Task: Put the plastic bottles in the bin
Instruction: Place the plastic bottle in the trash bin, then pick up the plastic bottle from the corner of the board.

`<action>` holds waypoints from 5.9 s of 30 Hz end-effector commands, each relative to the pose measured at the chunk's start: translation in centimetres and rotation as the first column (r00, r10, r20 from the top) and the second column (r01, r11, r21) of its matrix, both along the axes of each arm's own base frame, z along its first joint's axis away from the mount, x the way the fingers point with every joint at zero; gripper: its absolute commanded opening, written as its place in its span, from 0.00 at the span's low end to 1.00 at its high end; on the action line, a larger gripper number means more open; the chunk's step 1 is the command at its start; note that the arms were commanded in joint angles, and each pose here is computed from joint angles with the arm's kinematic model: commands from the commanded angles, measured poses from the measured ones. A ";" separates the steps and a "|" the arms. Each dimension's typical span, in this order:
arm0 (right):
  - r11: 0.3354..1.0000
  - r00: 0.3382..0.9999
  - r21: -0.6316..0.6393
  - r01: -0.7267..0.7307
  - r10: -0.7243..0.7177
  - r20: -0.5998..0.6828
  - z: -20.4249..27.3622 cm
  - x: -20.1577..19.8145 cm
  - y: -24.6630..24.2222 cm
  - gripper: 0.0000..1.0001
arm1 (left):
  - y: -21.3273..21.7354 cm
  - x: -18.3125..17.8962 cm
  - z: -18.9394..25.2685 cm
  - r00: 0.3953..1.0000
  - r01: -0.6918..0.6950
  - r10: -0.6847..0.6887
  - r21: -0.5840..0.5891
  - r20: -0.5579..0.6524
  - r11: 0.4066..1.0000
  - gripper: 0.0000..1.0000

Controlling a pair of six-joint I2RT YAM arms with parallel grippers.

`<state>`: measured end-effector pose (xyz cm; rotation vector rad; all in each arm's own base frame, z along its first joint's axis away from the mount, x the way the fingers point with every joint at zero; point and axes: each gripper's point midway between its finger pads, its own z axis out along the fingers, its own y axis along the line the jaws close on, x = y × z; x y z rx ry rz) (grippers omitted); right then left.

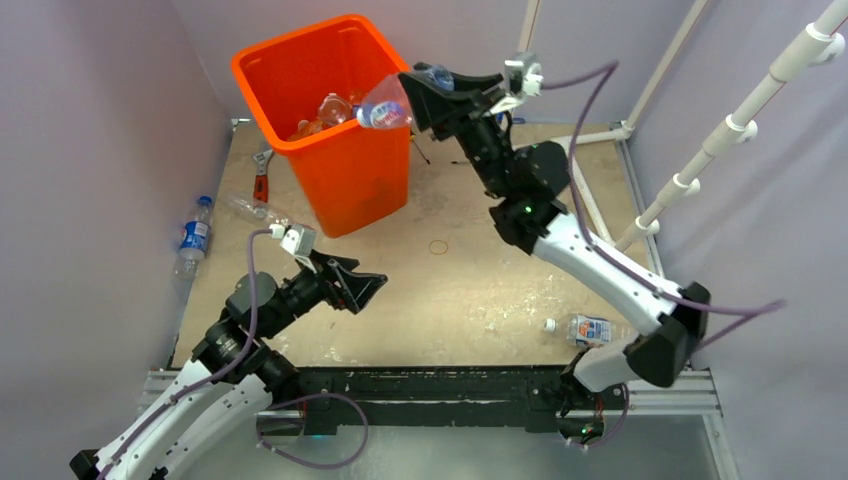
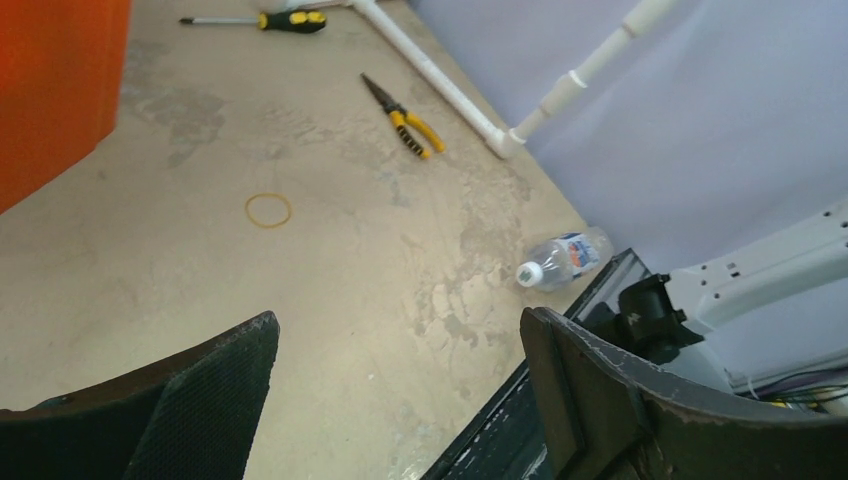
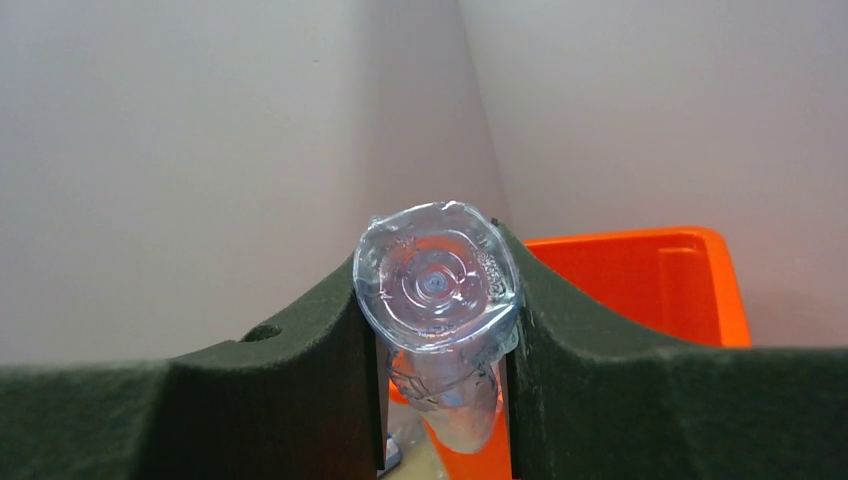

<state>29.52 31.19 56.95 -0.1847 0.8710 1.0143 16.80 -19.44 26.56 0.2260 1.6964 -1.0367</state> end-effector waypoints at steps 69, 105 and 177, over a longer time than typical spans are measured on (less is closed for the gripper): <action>0.950 0.652 -0.283 0.130 -0.297 -0.698 -35.0 -4.4 -10.8 0.99 | 15.8 5.0 -7.2 0.408 -0.855 0.877 0.231 -0.254 0.464 0.97; 0.978 0.761 -0.206 -0.037 -0.106 -0.640 -35.0 -8.9 -10.9 0.99 | 27.5 21.5 -15.2 0.139 -0.964 0.836 0.121 -0.531 0.237 0.99; 0.907 0.863 -0.164 -0.388 0.295 -0.410 -24.2 -13.4 -5.0 0.98 | 9.8 8.0 26.6 0.926 -0.182 0.303 -0.439 0.224 0.880 0.20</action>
